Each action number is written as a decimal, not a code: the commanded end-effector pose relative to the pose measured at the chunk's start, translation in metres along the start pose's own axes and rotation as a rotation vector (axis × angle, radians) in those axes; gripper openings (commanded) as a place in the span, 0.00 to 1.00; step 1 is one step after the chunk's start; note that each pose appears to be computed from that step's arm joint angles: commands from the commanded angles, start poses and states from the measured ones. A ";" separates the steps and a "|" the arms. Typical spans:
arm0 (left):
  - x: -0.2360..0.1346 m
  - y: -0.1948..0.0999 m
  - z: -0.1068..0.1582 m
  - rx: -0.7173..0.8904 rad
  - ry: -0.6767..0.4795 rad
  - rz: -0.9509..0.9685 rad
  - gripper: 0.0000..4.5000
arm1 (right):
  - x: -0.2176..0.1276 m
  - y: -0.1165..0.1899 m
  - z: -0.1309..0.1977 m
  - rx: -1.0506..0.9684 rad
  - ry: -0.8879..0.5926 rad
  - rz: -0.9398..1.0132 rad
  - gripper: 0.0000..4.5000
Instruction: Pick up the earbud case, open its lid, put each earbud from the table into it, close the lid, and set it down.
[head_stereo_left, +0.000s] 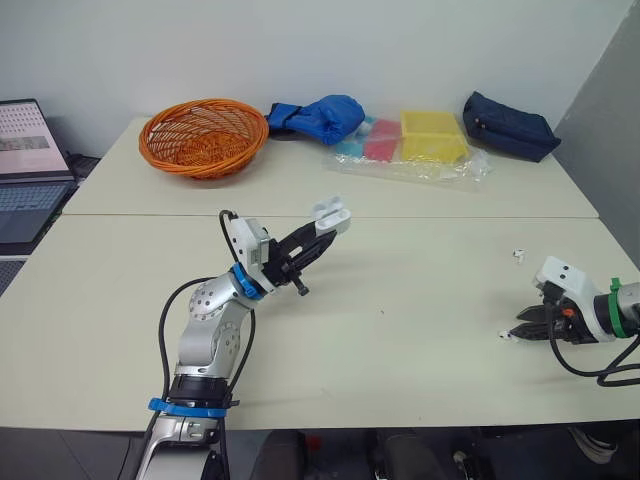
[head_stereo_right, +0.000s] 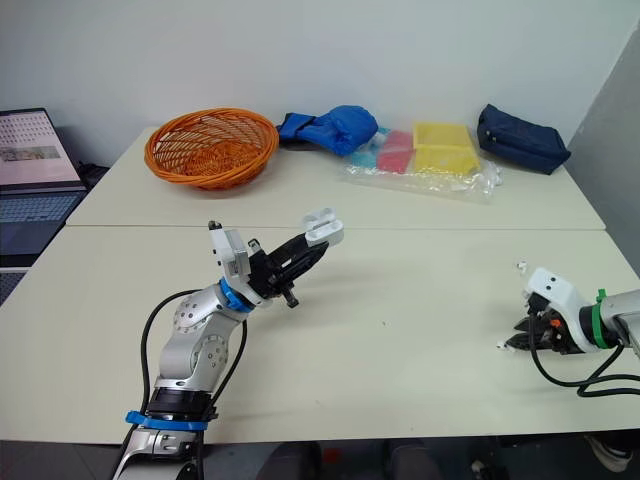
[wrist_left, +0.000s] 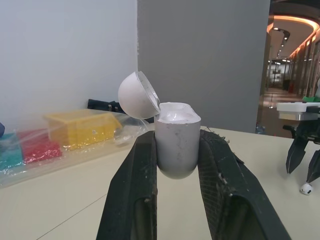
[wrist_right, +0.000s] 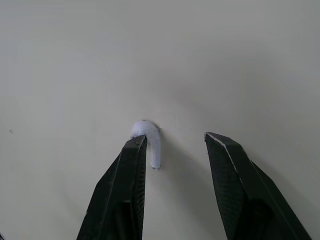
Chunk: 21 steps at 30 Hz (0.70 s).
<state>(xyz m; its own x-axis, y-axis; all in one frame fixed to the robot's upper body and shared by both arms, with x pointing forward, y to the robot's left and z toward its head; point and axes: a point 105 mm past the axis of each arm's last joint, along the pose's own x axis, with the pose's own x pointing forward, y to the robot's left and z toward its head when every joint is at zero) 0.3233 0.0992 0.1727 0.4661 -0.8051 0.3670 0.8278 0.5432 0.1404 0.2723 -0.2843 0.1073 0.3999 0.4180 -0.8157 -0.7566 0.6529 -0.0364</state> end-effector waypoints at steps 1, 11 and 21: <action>0.003 -0.002 0.012 0.026 -0.036 -0.017 0.17 | -0.005 -0.006 0.006 -0.024 -0.014 -0.034 0.42; 0.004 -0.002 0.011 0.023 -0.034 -0.025 0.17 | -0.010 0.000 0.012 -0.022 -0.031 0.007 0.42; 0.004 -0.003 0.011 0.022 -0.033 -0.028 0.17 | -0.001 0.007 0.003 -0.059 -0.001 0.019 0.42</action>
<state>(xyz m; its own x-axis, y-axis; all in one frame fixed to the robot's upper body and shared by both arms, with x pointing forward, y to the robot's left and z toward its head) 0.3229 0.0990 0.1726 0.4614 -0.8086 0.3651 0.8306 0.5383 0.1427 0.2641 -0.2778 0.1033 0.3580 0.4418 -0.8226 -0.7899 0.6130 -0.0145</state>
